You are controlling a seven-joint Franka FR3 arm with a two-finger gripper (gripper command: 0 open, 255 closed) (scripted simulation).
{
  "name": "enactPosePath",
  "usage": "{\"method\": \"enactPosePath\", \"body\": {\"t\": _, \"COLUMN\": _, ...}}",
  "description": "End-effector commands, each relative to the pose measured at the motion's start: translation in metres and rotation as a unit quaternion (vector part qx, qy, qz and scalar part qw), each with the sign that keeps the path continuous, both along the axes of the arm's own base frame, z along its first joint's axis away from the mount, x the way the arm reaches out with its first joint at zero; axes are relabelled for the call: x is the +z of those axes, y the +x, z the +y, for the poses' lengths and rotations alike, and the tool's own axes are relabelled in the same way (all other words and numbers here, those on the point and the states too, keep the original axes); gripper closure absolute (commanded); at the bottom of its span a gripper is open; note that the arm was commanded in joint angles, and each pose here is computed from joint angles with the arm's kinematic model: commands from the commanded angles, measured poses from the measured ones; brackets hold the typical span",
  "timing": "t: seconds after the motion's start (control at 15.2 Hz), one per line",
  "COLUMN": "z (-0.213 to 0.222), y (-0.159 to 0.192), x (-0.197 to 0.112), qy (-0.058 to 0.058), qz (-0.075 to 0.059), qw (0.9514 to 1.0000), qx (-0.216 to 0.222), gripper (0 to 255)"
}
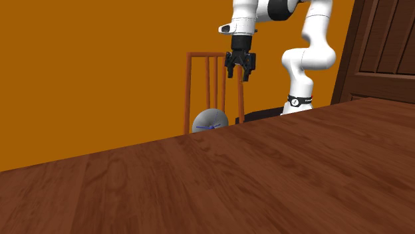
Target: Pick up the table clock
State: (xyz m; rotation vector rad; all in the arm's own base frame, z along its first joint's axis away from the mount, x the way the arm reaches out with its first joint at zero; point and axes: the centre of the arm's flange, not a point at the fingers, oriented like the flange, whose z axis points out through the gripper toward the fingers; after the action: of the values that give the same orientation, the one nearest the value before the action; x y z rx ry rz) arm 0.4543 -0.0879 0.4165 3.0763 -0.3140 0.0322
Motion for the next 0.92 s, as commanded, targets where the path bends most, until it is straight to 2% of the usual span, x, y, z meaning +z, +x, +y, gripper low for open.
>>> {"method": "enactPosePath", "body": {"t": 0.0, "z": -0.008, "y": 0.014, "x": -0.021, "qy": -0.003, "qz": 0.003, "qw": 1.0000, "qx": -0.001, "gripper": 0}}
{"method": "enactPosePath", "body": {"t": 0.53, "z": -0.042, "y": 0.074, "x": -0.102, "qy": -0.013, "qz": 0.017, "qw": 0.9998, "qx": -0.004, "gripper": 0}}
{"method": "enactPosePath", "body": {"t": 0.86, "z": -0.045, "y": 0.078, "x": -0.129, "qy": -0.013, "qz": 0.018, "qw": 0.9997, "qx": -0.004, "gripper": 0}}
